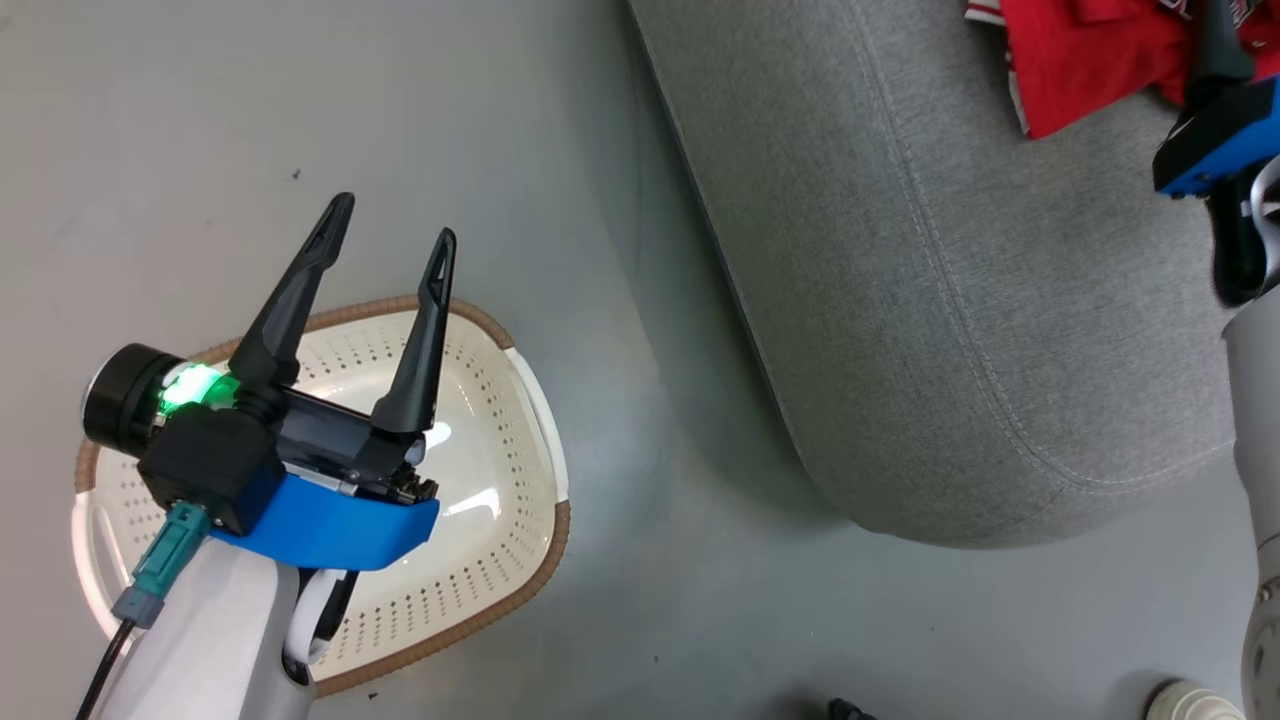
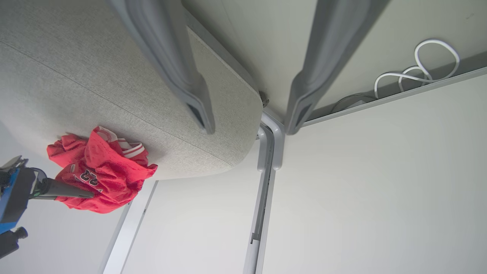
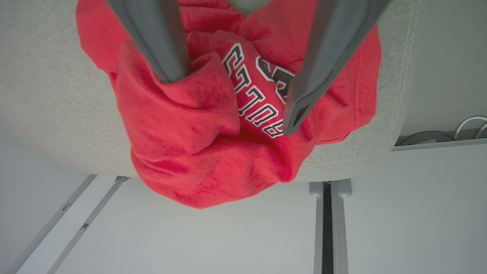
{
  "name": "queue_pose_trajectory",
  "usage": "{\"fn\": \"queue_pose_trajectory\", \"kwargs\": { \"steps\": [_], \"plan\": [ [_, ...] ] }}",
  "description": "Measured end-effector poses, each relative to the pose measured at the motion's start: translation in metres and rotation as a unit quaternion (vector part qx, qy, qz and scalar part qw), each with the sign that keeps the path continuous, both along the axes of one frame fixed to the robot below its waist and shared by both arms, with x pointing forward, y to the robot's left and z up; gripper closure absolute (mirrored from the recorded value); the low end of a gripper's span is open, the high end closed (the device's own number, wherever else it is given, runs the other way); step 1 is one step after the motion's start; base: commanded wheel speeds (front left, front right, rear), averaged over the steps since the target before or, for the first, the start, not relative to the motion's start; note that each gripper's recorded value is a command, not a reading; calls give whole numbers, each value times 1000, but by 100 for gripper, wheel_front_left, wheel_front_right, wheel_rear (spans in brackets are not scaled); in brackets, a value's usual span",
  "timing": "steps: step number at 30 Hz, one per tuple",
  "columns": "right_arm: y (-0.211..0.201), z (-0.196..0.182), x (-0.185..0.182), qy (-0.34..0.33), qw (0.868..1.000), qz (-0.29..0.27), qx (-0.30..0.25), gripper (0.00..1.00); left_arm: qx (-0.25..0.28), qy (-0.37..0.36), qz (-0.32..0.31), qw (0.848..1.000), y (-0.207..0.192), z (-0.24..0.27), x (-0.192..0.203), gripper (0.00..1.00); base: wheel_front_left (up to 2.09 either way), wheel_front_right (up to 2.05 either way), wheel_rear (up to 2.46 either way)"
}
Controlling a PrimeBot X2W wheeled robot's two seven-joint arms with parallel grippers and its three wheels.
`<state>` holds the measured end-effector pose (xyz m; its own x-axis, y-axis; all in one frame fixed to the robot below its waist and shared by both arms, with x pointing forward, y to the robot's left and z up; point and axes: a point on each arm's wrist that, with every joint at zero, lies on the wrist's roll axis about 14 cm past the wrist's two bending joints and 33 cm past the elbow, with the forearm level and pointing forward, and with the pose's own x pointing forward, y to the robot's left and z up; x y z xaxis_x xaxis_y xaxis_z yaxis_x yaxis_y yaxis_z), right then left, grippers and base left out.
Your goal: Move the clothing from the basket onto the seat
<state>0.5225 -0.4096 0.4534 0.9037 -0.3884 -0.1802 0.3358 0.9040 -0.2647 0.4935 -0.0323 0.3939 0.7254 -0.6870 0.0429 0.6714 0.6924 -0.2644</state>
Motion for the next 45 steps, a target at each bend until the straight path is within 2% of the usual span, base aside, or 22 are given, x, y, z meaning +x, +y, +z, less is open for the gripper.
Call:
{"fn": "queue_pose_trajectory", "kwargs": {
  "steps": [10,25,34,45],
  "plan": [
    [21,22,-31,-44,999,12,22,0,-9,-6,42,999,13,34,-6,0,0,0,0],
    [95,53,-74,-113,988,87,53,0,-9,-10,122,992,55,77,-40,0,0,0,0],
    [146,48,-105,-119,981,131,83,0,-1,1,187,982,96,84,-69,0,0,0,0],
    [190,47,-130,-111,974,175,92,0,12,14,262,965,148,82,-101,0,0,0,0]
  ]
}}
